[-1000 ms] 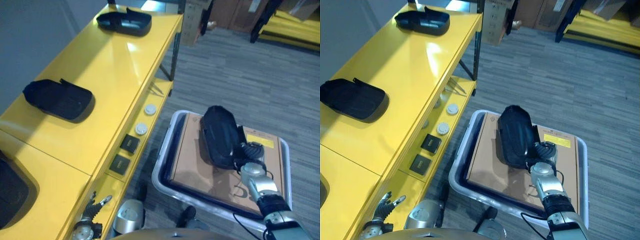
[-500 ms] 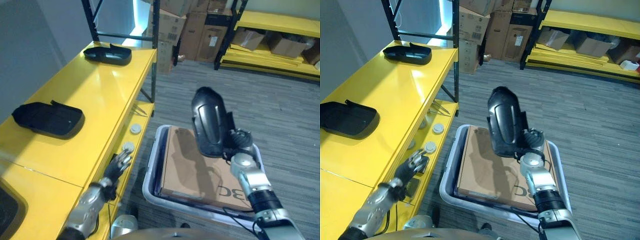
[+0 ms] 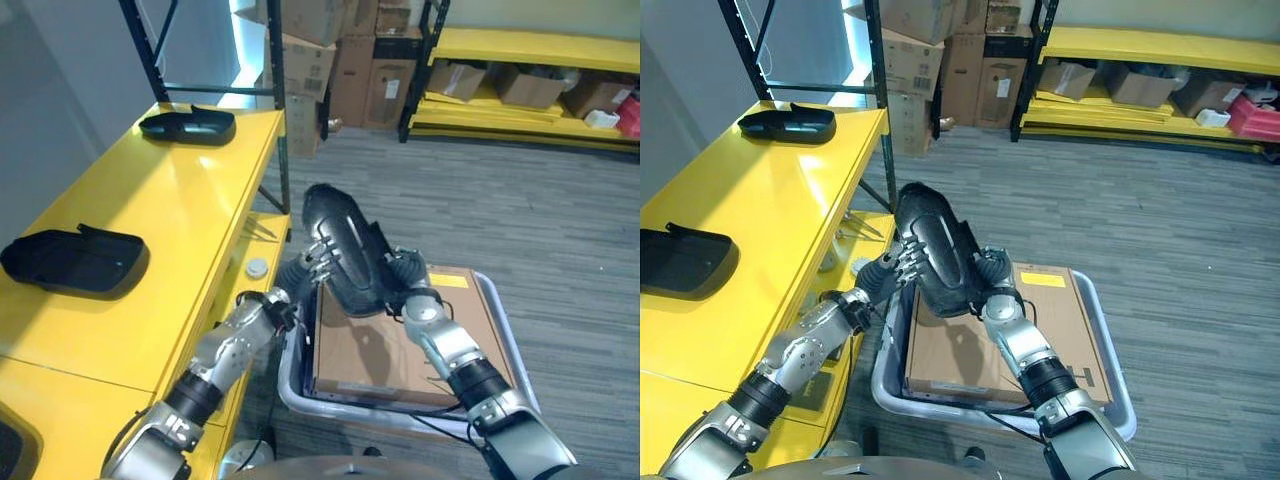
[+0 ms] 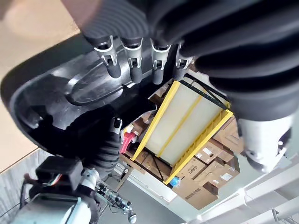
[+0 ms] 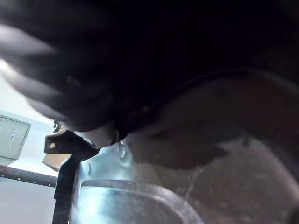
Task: Move parts from the plastic box to the shelf.
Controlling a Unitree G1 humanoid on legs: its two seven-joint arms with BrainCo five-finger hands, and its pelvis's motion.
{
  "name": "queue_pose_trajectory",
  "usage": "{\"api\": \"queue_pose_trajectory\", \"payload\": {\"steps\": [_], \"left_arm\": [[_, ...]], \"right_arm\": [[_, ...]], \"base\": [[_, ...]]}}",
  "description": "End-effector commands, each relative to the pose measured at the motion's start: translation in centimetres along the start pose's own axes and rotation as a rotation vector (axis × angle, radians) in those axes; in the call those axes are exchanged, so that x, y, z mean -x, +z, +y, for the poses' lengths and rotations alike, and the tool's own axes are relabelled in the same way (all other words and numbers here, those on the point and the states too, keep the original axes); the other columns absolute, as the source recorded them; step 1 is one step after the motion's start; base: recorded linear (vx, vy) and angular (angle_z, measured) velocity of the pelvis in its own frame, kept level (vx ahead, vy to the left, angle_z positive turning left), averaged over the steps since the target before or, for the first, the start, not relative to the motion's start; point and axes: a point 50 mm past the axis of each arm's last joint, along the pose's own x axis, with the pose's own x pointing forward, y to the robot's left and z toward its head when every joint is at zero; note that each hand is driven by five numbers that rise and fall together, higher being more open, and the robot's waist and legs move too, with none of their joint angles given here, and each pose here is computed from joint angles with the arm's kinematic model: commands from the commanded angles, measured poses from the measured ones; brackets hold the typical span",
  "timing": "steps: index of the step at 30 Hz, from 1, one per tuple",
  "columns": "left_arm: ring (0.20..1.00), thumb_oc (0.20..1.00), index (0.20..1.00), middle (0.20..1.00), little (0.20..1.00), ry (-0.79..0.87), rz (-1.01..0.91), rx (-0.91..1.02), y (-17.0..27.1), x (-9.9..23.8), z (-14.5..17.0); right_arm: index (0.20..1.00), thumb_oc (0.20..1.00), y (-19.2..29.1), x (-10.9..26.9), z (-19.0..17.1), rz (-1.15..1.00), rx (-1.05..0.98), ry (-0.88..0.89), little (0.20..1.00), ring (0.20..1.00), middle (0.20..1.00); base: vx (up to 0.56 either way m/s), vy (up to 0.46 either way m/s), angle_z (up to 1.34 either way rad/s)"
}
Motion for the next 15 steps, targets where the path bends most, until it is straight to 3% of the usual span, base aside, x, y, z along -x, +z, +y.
{"api": "queue_pose_trajectory", "payload": {"steps": [1,2,3,9,10,15], "left_arm": [[1.000,1.000,1.000,1.000,1.000,-0.034,-0.012,0.000,0.2,-0.6,-0.8],[1.000,1.000,1.000,1.000,1.000,-0.034,-0.012,0.000,0.2,-0.6,-0.8],[1.000,1.000,1.000,1.000,1.000,0.331,-0.092,-0.368,3.2,-1.8,2.1],[1.000,1.000,1.000,1.000,1.000,0.331,-0.093,-0.368,3.2,-1.8,2.1],[1.000,1.000,1.000,1.000,1.000,0.508,-0.415,-0.472,10.5,1.6,4.4],[1.000,1.000,1.000,1.000,1.000,0.583,-0.407,-0.491,12.1,2.9,5.5]], "right_arm": [[0.200,0.200,3.9,-1.3,-1.1,-0.152,-0.007,-0.055,0.200,0.200,0.200],[0.200,0.200,3.9,-1.3,-1.1,-0.152,-0.007,-0.055,0.200,0.200,0.200],[0.200,0.200,5.7,-1.6,0.7,-0.179,0.056,0.016,0.200,0.200,0.200],[0.200,0.200,5.7,-1.6,0.7,-0.179,0.056,0.016,0.200,0.200,0.200],[0.200,0.200,4.4,-1.8,-2.1,-0.143,0.070,-0.089,0.200,0.200,0.200],[0.200,0.200,5.0,-2.1,-4.1,-0.190,0.024,-0.168,0.200,0.200,0.200]], "base": [[0.00,0.000,0.00],[0.09,0.049,0.00],[0.09,0.049,-0.04],[0.03,0.014,-0.12],[0.07,0.044,0.01],[0.02,0.024,0.01]]}}
